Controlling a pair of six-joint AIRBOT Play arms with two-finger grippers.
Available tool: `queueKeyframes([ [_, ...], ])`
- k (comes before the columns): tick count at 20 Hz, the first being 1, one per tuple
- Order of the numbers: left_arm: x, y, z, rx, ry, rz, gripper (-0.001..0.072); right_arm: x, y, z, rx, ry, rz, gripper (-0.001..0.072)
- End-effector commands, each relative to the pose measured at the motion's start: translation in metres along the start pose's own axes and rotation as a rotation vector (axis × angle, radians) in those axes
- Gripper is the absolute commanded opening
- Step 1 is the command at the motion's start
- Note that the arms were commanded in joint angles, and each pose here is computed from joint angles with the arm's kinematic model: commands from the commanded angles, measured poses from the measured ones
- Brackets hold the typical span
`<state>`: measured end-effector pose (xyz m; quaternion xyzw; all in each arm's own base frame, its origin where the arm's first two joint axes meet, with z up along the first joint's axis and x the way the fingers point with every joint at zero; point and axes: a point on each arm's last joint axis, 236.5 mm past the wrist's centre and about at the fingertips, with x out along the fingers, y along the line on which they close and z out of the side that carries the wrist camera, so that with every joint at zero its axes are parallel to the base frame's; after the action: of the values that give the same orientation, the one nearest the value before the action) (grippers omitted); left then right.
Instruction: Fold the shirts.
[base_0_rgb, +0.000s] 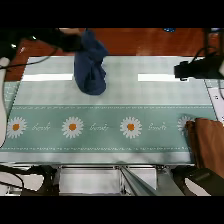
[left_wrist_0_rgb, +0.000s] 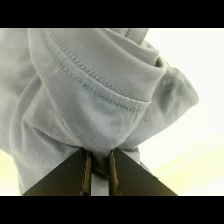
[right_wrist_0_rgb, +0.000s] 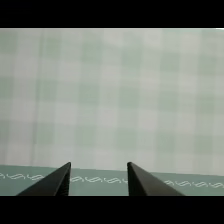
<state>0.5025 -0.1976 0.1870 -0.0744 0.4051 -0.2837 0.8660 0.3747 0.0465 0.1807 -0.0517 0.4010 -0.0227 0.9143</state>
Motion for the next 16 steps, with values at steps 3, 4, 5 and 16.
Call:
queueKeyframes([
  [3, -0.142, -0.106, 0.082, 0.089, -0.412, -0.134, 0.0031, -0.113, -0.03, 0.018, 0.066, -0.275, 0.041, 0.0407],
  [4, -0.165, -0.123, 0.089, 0.101, -0.477, -0.152, 0.003, -0.127, -0.032, 0.017, 0.078, -0.306, 0.056, 0.0407],
  [5, -0.184, -0.141, 0.094, 0.12, -0.53, -0.174, 0.003, -0.14, -0.035, 0.016, 0.089, -0.332, 0.065, 0.0407],
  [16, -0.177, -0.281, -0.011, 0.23, -0.443, -0.457, 0.0031, -0.172, -0.047, -0.005, 0.099, -0.353, 0.072, 0.0407],
])
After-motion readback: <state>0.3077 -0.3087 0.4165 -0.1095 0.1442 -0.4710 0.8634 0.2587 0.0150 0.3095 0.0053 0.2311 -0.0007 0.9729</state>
